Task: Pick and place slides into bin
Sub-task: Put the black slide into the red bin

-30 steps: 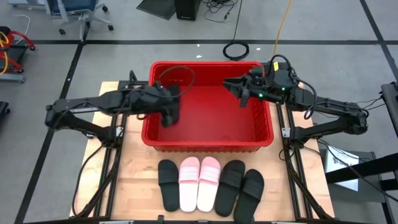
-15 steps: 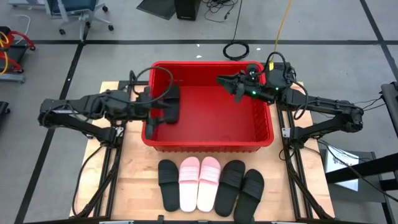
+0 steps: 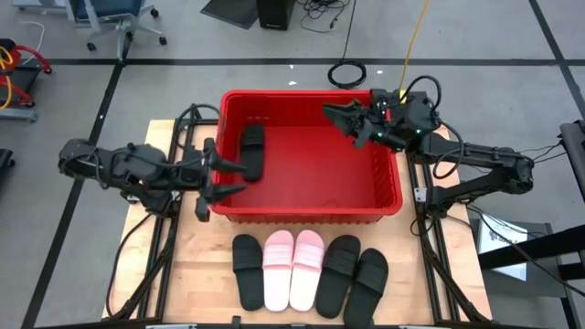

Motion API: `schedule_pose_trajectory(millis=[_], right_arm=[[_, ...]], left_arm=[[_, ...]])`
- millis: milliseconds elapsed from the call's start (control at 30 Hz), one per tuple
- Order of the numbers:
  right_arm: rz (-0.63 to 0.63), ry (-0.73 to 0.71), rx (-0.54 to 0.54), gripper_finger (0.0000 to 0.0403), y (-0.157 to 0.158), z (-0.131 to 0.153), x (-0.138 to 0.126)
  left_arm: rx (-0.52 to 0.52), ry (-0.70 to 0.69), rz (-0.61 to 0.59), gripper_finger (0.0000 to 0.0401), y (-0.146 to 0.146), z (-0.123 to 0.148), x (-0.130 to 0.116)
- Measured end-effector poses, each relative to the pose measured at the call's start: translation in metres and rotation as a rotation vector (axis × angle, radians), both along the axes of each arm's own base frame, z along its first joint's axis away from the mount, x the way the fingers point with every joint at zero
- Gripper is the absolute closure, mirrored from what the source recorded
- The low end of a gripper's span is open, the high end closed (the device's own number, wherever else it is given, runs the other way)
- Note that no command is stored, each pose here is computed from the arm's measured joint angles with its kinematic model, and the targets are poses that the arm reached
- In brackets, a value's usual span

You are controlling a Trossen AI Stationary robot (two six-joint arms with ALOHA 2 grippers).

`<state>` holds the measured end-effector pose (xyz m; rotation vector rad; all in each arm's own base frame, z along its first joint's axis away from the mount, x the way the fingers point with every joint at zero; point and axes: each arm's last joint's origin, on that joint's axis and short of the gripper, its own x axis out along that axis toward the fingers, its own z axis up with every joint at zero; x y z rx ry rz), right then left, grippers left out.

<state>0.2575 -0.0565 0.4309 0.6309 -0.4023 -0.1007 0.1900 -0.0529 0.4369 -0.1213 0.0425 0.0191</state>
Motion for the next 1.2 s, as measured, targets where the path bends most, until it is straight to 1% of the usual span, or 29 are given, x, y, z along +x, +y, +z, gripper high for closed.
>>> schedule_pose_trajectory(millis=[233,367,533,700,800,900,1000,1200], right_arm=[[0.133,0.003,-0.007,0.0273,0.018,0.000,0.003],[0.190,0.003,-0.010,0.0273,0.033,0.000,0.005],[0.244,0.005,-0.033,0.0273,0.050,0.000,0.006],[0.286,0.006,-0.053,0.0273,0.063,0.000,0.006],[0.313,0.005,-0.051,0.0273,0.070,0.000,0.006],[0.336,0.011,-0.058,0.0273,0.077,-0.001,0.006],[0.345,0.038,-0.057,0.0273,0.082,-0.003,0.006],[0.335,0.085,-0.043,0.0273,0.090,-0.008,0.006]], left_arm=[[-0.044,-0.046,0.008,0.0192,-0.026,0.003,-0.004],[-0.057,-0.049,0.021,0.0192,-0.045,0.013,-0.001],[0.027,0.000,0.061,0.0192,-0.074,0.032,0.012],[0.127,0.084,0.101,0.0192,-0.101,0.049,0.024],[0.140,0.134,0.110,0.0192,-0.118,0.053,0.030],[0.148,0.190,0.104,0.0192,-0.137,0.051,0.035],[0.160,0.259,0.125,0.0192,-0.156,0.041,0.040],[0.094,0.357,0.113,0.0192,-0.189,0.015,0.052]])
